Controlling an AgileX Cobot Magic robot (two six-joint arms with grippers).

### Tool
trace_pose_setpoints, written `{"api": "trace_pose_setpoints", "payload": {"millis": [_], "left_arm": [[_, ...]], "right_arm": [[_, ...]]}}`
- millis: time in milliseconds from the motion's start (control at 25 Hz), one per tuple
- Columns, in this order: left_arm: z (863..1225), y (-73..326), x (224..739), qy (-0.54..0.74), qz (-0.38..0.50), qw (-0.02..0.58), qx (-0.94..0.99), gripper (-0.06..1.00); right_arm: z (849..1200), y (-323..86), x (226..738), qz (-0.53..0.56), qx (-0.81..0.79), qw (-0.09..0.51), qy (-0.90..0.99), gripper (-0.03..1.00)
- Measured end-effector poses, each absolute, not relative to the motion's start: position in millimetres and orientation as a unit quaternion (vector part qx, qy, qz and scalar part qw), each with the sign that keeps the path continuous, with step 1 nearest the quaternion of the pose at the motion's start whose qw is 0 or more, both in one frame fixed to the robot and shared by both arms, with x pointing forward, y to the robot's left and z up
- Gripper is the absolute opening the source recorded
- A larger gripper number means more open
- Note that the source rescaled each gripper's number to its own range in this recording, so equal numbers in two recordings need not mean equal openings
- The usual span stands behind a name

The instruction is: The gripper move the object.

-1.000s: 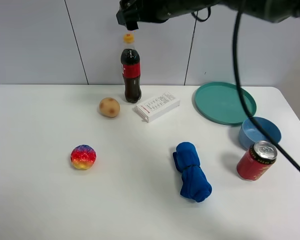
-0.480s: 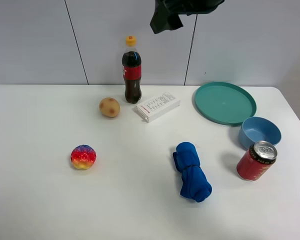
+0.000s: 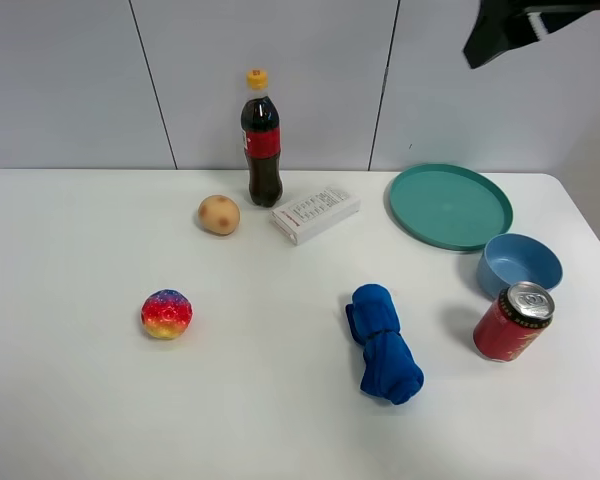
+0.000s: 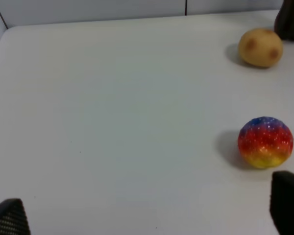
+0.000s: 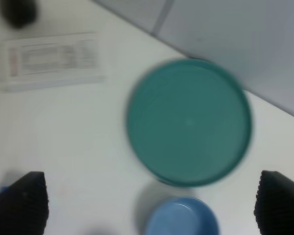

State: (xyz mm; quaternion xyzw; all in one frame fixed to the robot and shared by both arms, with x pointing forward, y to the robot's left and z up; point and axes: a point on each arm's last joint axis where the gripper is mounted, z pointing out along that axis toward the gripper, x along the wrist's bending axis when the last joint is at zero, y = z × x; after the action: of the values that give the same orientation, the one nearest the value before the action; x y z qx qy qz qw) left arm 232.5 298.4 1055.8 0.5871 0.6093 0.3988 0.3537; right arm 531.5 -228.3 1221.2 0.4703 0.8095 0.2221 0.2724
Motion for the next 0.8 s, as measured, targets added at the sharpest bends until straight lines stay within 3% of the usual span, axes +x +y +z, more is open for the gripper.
{"api": "trace_pose_setpoints", "payload": {"millis": [360, 800], "left_arm": [[1055.8, 298.4, 232.5, 0.609, 0.399, 0.354, 0.587, 1.00], [1055.8, 298.4, 232.5, 0.609, 0.399, 0.354, 0.587, 1.00]], "right_arm": [[1261.9, -300.5, 488.7, 0.233, 0.572, 0.346, 0.706, 0.58], [1309.1, -322.2, 401.4, 0.261, 0.613, 0.452, 0.593, 0.58]]}}
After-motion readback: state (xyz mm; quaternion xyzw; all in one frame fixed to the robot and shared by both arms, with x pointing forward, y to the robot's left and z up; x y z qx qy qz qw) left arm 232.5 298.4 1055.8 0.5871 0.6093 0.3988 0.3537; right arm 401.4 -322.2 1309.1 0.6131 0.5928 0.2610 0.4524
